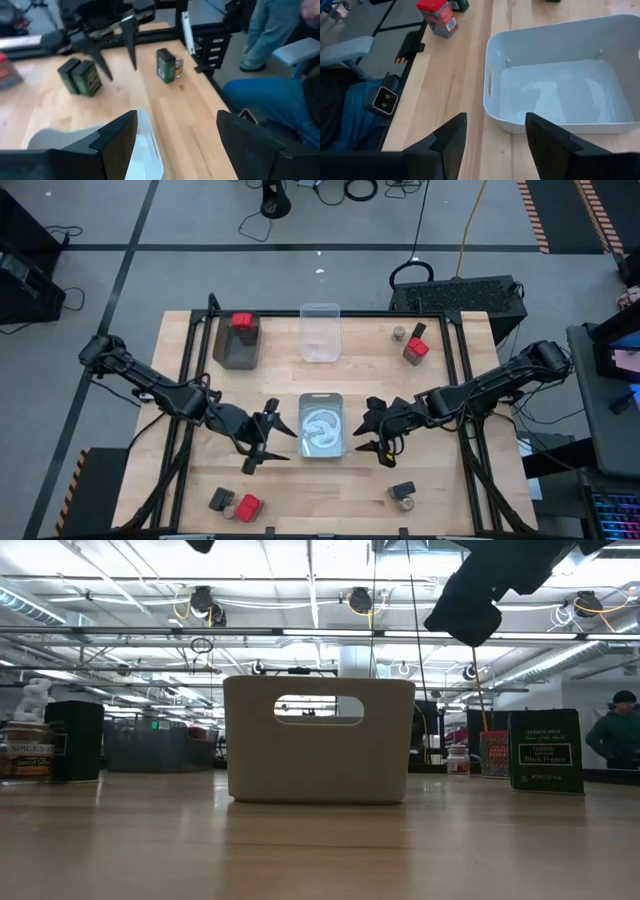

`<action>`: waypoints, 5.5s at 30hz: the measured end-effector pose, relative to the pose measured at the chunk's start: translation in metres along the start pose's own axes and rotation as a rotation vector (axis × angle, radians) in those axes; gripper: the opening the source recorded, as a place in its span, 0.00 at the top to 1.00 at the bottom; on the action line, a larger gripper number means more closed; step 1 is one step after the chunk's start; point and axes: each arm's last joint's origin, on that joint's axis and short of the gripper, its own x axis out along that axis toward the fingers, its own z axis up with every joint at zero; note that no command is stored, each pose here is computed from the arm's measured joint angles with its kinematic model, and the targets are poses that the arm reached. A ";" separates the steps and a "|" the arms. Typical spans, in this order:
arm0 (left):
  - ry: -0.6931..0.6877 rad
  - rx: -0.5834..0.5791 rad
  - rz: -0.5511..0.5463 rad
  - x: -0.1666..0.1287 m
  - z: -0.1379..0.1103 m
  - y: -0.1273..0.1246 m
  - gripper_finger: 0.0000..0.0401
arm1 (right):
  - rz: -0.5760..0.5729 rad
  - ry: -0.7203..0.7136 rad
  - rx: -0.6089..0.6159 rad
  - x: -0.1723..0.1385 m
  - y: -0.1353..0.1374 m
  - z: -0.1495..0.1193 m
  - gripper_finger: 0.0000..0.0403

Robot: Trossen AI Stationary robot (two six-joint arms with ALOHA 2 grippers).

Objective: Sort spices by type
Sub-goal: Put the red seasoning can into the black transparent bin

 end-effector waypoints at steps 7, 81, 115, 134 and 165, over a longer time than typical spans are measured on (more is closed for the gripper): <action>0.099 -0.041 0.224 0.001 -0.011 0.012 0.31 | -0.068 0.075 -0.013 -0.002 -0.011 -0.005 0.53; -0.134 0.100 0.162 -0.008 -0.046 0.139 0.31 | -0.814 0.483 0.540 -0.144 -0.235 -0.057 0.16; -0.130 0.080 0.161 -0.008 -0.047 0.139 0.31 | -0.813 0.485 0.523 -0.139 -0.236 -0.064 0.51; -0.163 0.086 0.160 -0.008 -0.043 0.138 0.31 | -0.581 0.430 0.374 -0.121 -0.182 0.007 0.50; 0.046 -0.106 0.151 0.055 0.033 0.146 0.31 | -0.211 0.286 -0.082 -0.044 -0.061 0.050 0.50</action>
